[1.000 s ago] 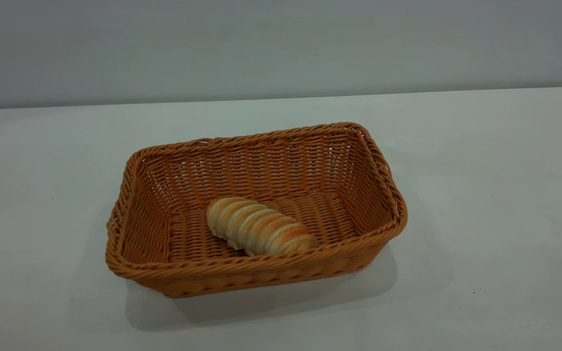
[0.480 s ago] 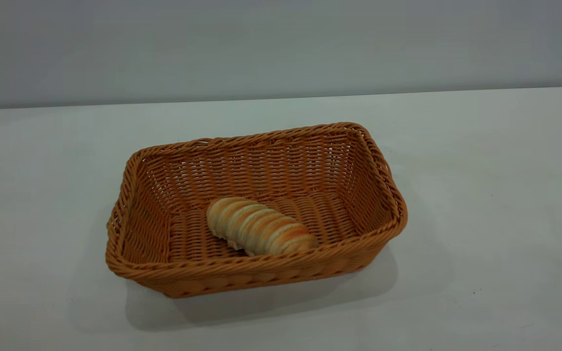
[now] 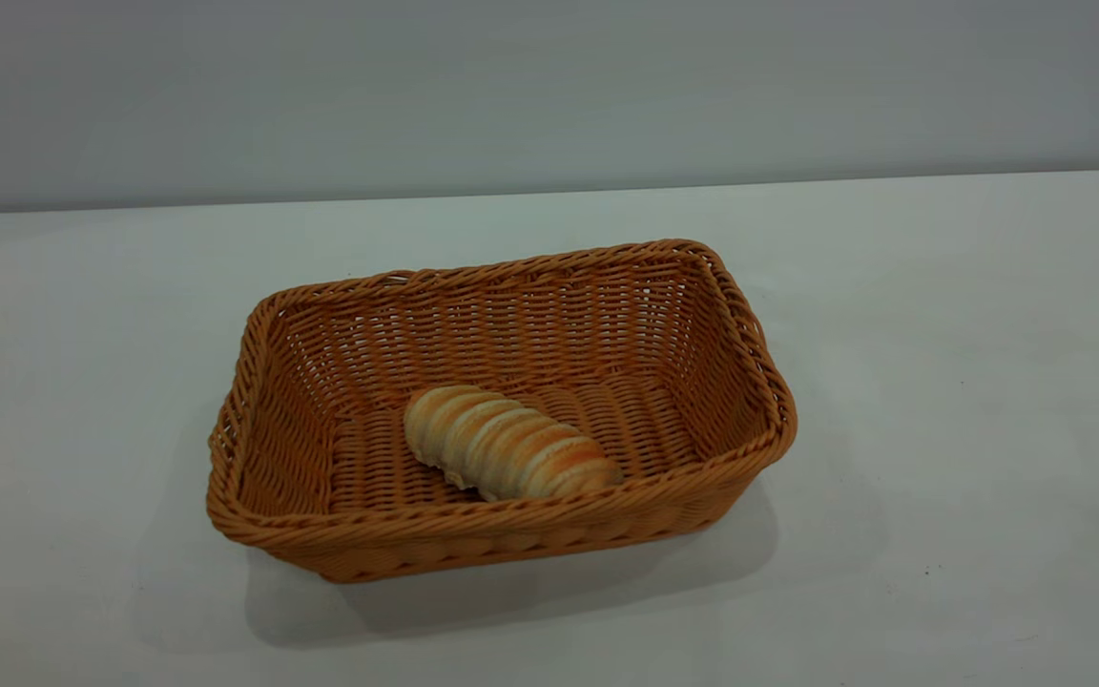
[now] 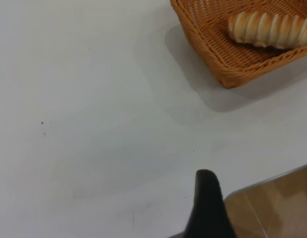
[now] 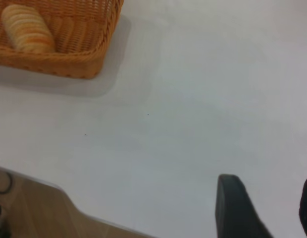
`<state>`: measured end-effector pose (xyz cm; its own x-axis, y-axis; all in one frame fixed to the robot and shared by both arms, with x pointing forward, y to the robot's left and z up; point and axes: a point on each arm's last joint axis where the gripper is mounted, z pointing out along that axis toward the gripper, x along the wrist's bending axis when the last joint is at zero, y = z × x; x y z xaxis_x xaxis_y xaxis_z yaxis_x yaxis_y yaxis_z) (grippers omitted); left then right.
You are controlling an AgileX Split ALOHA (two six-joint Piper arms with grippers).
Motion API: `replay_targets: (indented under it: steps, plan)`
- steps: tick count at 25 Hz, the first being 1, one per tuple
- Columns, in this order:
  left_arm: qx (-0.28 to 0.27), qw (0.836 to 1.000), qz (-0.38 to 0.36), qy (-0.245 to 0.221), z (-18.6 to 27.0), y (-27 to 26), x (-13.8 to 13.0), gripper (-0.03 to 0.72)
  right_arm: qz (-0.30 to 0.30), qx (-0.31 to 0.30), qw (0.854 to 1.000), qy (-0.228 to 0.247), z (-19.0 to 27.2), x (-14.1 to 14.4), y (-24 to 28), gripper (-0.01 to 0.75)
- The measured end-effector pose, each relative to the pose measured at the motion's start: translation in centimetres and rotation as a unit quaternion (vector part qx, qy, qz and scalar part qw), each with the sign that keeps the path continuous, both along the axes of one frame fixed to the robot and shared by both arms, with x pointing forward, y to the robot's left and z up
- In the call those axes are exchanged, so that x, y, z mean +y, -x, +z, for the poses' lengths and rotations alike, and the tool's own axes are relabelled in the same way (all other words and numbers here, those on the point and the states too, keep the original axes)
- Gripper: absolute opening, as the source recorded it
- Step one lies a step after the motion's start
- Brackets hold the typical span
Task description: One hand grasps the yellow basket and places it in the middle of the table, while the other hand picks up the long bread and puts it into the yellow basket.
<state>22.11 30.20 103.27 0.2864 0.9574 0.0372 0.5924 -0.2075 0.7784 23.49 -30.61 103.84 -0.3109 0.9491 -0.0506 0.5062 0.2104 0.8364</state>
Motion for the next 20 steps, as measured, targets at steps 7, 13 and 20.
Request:
replay_targets:
  steps: [7,13,20]
  plan:
    - [0.0,1.0,0.0,0.0,0.0,0.0,0.0,0.584,0.001,0.0,1.0,-0.001,0.0,0.02,0.01,0.358]
    - [0.0,1.0,0.003,0.0,0.0,0.0,-0.01,0.584,0.001,0.0,1.0,-0.001,0.01,0.02,0.0,0.358]
    - [0.0,0.998,0.065,0.0,0.0,0.01,-0.23,0.584,-0.064,0.0,0.998,-0.002,0.0,0.09,0.08,0.358]
